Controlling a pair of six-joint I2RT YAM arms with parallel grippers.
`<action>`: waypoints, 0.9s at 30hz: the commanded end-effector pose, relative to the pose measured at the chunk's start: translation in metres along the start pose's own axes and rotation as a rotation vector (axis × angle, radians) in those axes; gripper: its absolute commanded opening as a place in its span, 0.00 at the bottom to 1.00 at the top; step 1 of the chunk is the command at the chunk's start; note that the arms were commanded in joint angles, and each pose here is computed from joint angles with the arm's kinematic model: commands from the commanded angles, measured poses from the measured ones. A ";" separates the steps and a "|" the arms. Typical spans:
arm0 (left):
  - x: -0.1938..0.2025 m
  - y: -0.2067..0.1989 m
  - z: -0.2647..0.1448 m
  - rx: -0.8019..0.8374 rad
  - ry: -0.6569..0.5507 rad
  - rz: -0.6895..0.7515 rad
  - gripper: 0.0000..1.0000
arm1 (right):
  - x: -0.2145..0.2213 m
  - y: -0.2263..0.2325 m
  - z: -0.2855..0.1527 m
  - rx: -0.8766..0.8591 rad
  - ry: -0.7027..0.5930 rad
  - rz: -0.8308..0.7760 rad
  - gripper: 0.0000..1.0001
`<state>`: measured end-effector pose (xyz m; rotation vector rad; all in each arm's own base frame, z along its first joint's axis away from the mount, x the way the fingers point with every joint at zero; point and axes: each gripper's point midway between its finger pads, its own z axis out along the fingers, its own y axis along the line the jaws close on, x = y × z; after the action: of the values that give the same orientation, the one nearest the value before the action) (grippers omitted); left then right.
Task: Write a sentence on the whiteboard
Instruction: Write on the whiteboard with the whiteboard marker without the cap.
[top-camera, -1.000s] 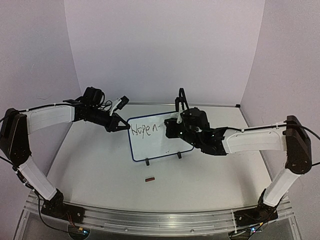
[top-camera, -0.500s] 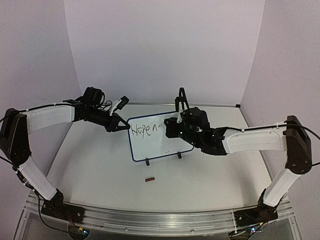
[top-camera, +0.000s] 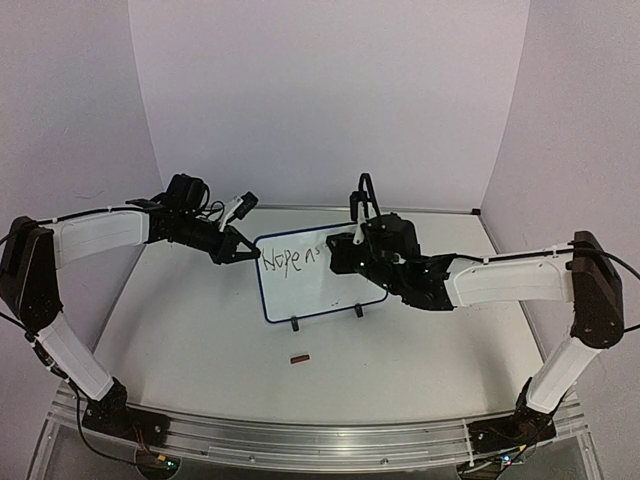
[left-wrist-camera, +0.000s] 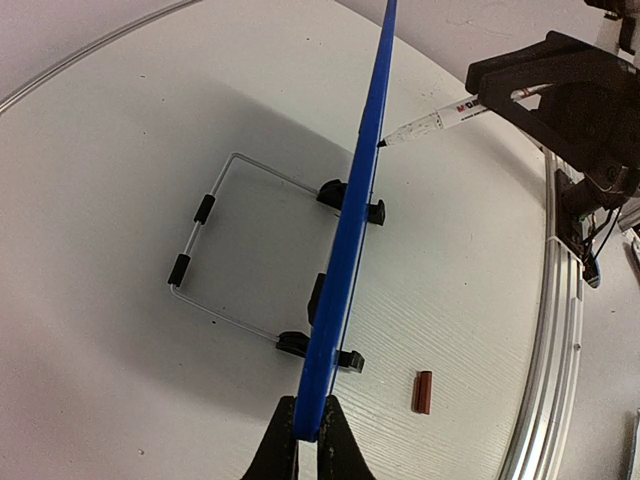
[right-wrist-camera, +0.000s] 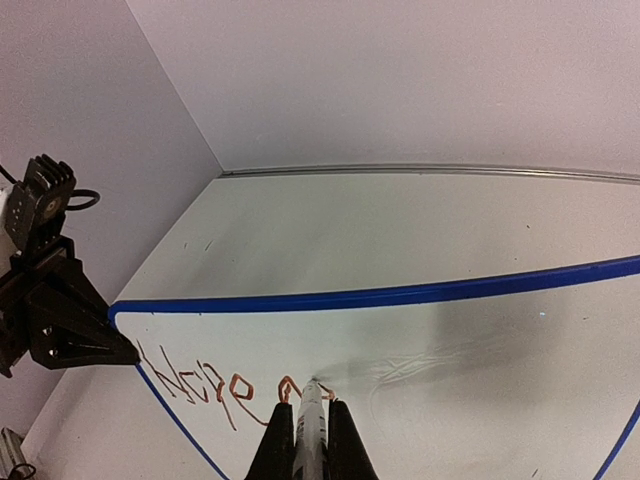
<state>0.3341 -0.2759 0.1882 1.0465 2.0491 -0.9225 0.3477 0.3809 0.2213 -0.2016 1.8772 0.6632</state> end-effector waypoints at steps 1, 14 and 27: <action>0.005 0.011 0.002 -0.063 0.023 0.030 0.00 | -0.005 0.003 0.002 -0.014 -0.017 0.023 0.00; 0.006 0.011 0.003 -0.063 0.024 0.029 0.00 | 0.023 -0.009 0.003 0.017 0.052 0.022 0.00; 0.005 0.012 0.002 -0.064 0.024 0.029 0.00 | 0.012 -0.004 0.000 -0.003 0.037 0.029 0.00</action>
<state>0.3342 -0.2759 0.1881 1.0464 2.0491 -0.9223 0.3430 0.3810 0.1960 -0.2086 1.9422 0.6665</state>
